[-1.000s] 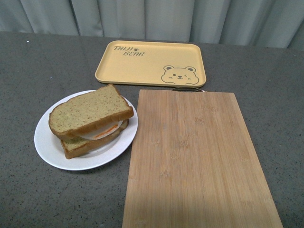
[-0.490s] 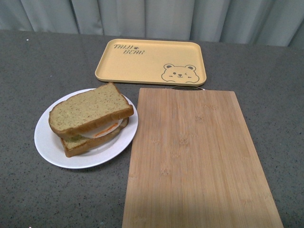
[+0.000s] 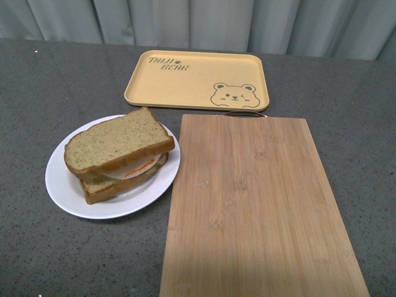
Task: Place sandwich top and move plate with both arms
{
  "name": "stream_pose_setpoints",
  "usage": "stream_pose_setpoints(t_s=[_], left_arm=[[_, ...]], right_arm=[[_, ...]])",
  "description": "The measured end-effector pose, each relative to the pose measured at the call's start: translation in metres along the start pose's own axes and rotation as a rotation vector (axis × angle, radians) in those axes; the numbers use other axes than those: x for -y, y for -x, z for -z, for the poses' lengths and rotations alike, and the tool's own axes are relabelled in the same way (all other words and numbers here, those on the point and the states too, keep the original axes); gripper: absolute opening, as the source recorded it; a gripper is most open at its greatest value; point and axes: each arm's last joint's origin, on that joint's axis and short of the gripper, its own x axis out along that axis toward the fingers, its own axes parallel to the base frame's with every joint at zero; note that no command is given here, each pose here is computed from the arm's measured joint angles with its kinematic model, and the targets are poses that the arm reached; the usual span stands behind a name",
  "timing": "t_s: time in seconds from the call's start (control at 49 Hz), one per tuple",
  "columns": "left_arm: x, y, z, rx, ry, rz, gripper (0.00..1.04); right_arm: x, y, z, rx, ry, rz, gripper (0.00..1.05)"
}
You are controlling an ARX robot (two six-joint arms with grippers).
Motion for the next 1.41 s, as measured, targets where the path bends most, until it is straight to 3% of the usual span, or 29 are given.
stream_pose_setpoints(t_s=[0.327, 0.408, 0.469, 0.735, 0.878, 1.02, 1.408], left_arm=[[0.0, 0.0, 0.001, -0.014, 0.011, 0.0, 0.98], [-0.001, -0.005, 0.005, -0.253, 0.137, -0.025, 0.98], [-0.002, -0.017, 0.011, -0.354, 0.255, -0.046, 0.98], [-0.001, -0.093, 0.026, -0.552, 0.527, -0.048, 0.98], [-0.008, -0.127, 0.062, -0.748, 0.678, -0.12, 0.98], [-0.013, -0.138, 0.084, -0.862, 0.762, -0.157, 0.98], [-0.018, -0.162, 0.106, -0.991, 0.867, -0.23, 0.98]], right_arm=[[0.0, 0.0, 0.0, 0.001, 0.0, 0.0, 0.68], [0.0, 0.0, 0.0, 0.001, 0.0, 0.0, 0.84], [0.0, 0.0, 0.0, 0.001, 0.0, 0.0, 0.97], [0.0, 0.0, 0.0, 0.001, 0.0, 0.0, 0.95], [0.0, 0.0, 0.0, 0.001, 0.0, 0.0, 0.95], [0.0, 0.0, 0.0, 0.001, 0.0, 0.0, 0.95], [0.0, 0.0, 0.0, 0.001, 0.0, 0.0, 0.95]])
